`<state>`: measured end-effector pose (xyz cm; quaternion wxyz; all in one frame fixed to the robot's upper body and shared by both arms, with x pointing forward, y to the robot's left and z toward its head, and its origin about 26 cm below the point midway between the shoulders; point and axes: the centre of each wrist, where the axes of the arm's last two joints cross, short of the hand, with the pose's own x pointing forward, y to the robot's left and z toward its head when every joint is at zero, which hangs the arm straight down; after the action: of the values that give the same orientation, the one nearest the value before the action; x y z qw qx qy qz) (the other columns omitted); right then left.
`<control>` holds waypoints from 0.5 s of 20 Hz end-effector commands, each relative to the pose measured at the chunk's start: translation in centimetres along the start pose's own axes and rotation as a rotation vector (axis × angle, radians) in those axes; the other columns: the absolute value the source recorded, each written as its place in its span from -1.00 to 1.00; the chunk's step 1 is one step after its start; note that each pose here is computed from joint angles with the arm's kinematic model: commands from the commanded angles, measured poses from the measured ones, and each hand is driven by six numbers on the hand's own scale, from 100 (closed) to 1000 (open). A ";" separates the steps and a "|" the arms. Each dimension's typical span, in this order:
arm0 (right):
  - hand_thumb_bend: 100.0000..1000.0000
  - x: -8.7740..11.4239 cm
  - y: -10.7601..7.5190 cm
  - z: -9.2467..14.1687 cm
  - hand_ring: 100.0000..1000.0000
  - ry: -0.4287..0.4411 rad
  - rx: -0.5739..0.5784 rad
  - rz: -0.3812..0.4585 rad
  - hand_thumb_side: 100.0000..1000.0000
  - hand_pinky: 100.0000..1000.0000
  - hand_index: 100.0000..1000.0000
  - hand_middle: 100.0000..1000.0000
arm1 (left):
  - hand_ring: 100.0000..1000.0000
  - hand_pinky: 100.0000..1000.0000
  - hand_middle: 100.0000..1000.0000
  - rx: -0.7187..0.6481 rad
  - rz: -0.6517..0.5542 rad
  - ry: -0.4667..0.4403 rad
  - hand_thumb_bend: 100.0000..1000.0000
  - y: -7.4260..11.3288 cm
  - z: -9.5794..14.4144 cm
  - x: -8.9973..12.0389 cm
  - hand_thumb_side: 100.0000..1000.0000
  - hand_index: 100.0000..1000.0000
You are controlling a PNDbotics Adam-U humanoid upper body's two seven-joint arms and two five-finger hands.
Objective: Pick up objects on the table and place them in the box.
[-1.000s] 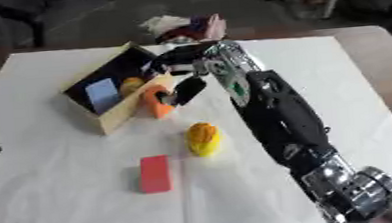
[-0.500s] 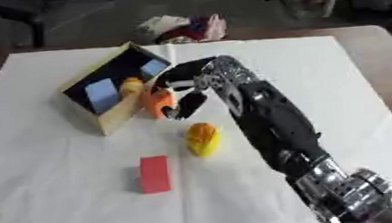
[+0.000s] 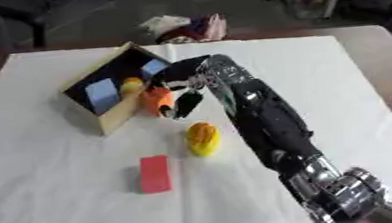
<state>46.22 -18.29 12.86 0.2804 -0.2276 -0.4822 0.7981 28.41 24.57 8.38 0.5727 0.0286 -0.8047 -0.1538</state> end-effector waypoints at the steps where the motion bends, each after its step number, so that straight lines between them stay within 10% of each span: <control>1: -1.00 -0.2 -1.3 0.1 0.81 0.006 -0.008 0.030 0.18 0.67 0.94 0.87 | 0.21 0.58 0.28 -0.008 -0.006 -0.022 -1.00 0.2 -0.2 0.5 0.36 0.45; 10: -1.00 0.3 -1.0 -0.9 0.82 0.006 0.019 0.034 0.25 0.68 0.94 0.88 | 0.21 0.58 0.28 -0.012 -0.002 -0.024 -1.00 0.1 -0.2 0.5 0.36 0.46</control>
<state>46.50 -17.32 12.31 0.2801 -0.2271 -0.4687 0.8064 28.41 24.56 8.38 0.5726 0.0255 -0.8046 -0.1554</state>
